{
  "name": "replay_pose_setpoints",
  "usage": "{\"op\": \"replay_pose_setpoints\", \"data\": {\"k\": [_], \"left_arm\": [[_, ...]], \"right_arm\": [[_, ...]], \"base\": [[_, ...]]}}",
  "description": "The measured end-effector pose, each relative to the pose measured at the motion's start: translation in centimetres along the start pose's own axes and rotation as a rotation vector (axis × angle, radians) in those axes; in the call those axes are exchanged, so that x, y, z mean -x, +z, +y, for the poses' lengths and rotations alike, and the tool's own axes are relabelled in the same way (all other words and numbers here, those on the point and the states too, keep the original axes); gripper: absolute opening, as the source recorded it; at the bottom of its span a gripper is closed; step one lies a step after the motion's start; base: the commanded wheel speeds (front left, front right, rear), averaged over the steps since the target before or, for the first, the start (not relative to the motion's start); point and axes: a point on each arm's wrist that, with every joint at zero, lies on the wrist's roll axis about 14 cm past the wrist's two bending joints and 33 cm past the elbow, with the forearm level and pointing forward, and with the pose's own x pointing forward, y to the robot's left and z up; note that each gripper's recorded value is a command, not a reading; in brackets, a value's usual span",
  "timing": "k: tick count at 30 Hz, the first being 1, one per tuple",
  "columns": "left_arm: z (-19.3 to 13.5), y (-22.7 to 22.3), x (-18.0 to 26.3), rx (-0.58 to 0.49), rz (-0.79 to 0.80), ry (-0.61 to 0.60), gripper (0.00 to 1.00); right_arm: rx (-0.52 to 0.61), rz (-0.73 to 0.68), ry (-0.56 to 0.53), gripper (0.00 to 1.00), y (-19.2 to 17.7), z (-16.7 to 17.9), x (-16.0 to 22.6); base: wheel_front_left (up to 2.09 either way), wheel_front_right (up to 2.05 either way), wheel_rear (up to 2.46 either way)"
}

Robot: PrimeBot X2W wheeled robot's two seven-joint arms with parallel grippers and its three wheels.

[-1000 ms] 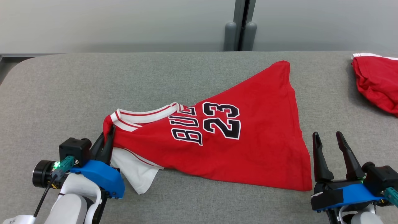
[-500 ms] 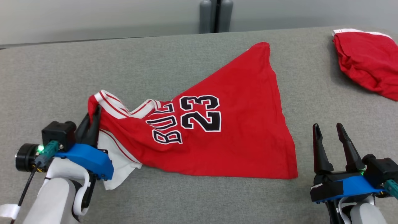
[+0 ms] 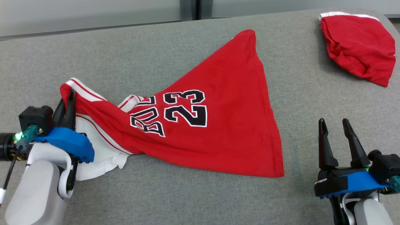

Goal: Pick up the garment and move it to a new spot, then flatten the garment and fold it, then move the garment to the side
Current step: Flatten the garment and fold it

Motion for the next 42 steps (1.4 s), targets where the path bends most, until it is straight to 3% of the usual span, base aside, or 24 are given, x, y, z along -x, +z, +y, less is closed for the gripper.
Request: {"op": "replay_pose_setpoints", "data": {"k": [1,15,20,31,42], "left_arm": [[0.2,-0.2,0.1,0.001,0.0,0.006,1.0],[1.7,1.2,5.5,0.079,-0.155,0.119,1.0],[2.2,3.9,8.7,0.094,-0.278,0.175,1.0],[1.4,3.1,13.5,0.113,-0.307,0.22,1.0],[0.4,2.4,14.6,0.097,-0.294,0.199,1.0]], "right_arm": [[-0.001,-0.001,0.001,1.0,0.0,0.0,0.0],[-0.019,-0.07,0.088,1.0,2.4,3.1,0.0],[-0.025,-0.094,0.137,1.0,3.2,4.8,0.0],[-0.024,-0.122,0.191,1.0,4.8,6.5,1.3],[-0.007,-0.066,0.214,1.0,3.8,6.9,3.8]], "base": [[0.0,0.0,0.0],[0.0,0.0,0.0],[0.0,0.0,0.0],[0.0,0.0,0.0],[0.0,0.0,0.0]]}}
